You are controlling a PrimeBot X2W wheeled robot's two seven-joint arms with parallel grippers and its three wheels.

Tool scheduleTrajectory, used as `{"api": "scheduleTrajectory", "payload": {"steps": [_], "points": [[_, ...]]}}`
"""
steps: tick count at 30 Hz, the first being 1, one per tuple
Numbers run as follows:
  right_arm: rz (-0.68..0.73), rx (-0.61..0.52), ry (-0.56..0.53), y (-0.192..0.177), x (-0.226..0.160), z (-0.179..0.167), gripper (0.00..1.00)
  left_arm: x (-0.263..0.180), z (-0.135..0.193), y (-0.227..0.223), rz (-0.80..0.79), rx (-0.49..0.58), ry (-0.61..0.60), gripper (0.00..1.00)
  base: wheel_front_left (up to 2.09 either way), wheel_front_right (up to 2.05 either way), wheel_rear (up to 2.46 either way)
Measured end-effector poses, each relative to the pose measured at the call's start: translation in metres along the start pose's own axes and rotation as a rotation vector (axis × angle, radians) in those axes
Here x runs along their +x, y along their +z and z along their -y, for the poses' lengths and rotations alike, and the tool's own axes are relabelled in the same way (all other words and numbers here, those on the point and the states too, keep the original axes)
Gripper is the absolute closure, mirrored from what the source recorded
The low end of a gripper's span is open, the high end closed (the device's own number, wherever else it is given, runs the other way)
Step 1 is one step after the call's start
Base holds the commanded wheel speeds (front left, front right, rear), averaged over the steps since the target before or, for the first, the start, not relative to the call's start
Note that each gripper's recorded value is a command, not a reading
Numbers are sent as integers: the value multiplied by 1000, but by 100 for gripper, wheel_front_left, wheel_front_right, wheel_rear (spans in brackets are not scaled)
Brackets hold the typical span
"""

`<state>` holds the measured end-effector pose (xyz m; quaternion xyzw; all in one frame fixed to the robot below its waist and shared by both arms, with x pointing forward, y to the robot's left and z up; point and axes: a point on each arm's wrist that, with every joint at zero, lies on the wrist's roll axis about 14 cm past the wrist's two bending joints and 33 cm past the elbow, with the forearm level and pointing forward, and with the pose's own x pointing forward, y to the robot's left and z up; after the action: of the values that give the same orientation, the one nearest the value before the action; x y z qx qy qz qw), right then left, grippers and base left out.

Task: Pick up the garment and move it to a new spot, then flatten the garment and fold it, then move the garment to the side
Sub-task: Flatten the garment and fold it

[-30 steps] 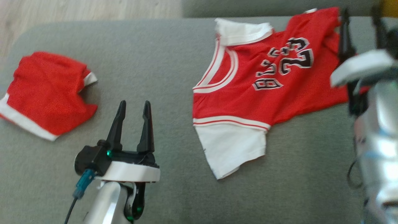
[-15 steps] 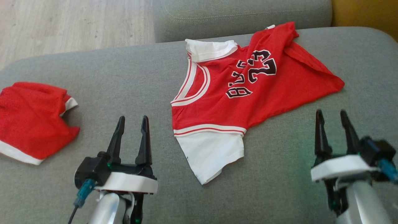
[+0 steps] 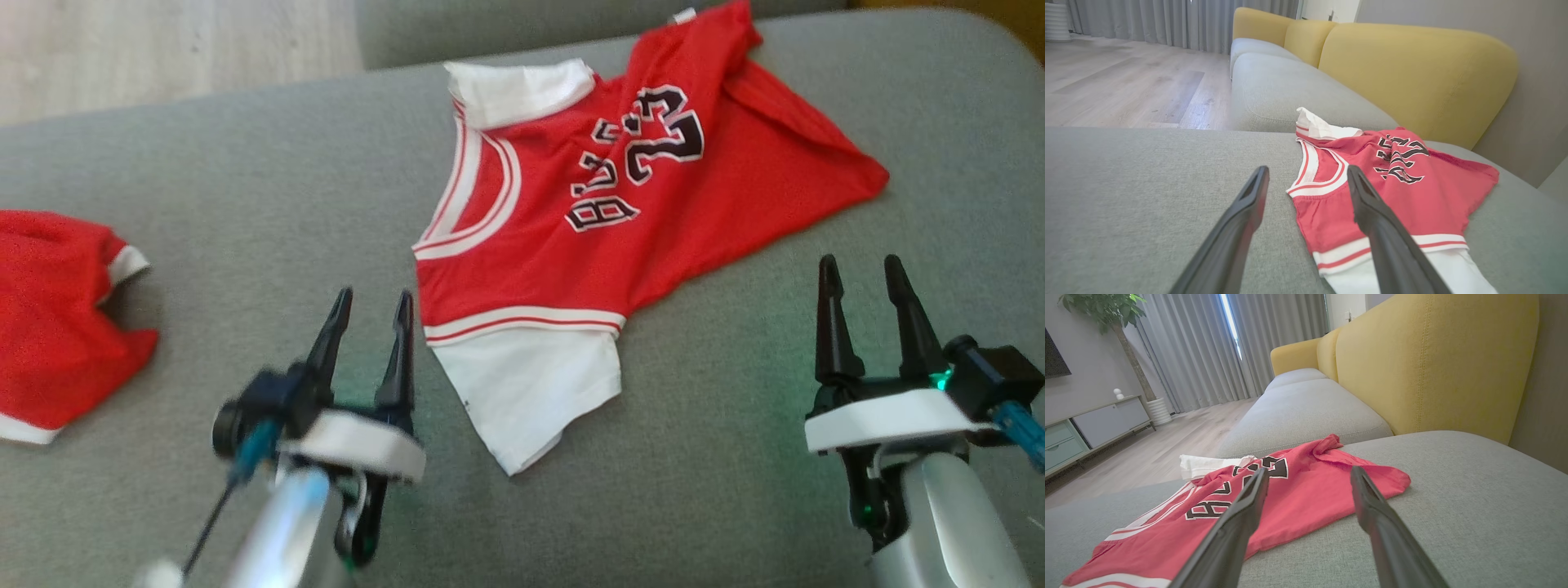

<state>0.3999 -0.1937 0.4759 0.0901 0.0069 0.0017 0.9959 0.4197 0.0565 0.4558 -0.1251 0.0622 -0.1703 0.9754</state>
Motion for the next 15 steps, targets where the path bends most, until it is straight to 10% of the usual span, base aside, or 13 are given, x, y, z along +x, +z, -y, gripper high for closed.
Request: {"api": "scheduleTrajectory", "payload": {"steps": [15], "points": [[-58, 0, -82, -20, 3, 29, 0, 74, -7, -74, -368, 77, -10, 0, 0, 0, 0]]}}
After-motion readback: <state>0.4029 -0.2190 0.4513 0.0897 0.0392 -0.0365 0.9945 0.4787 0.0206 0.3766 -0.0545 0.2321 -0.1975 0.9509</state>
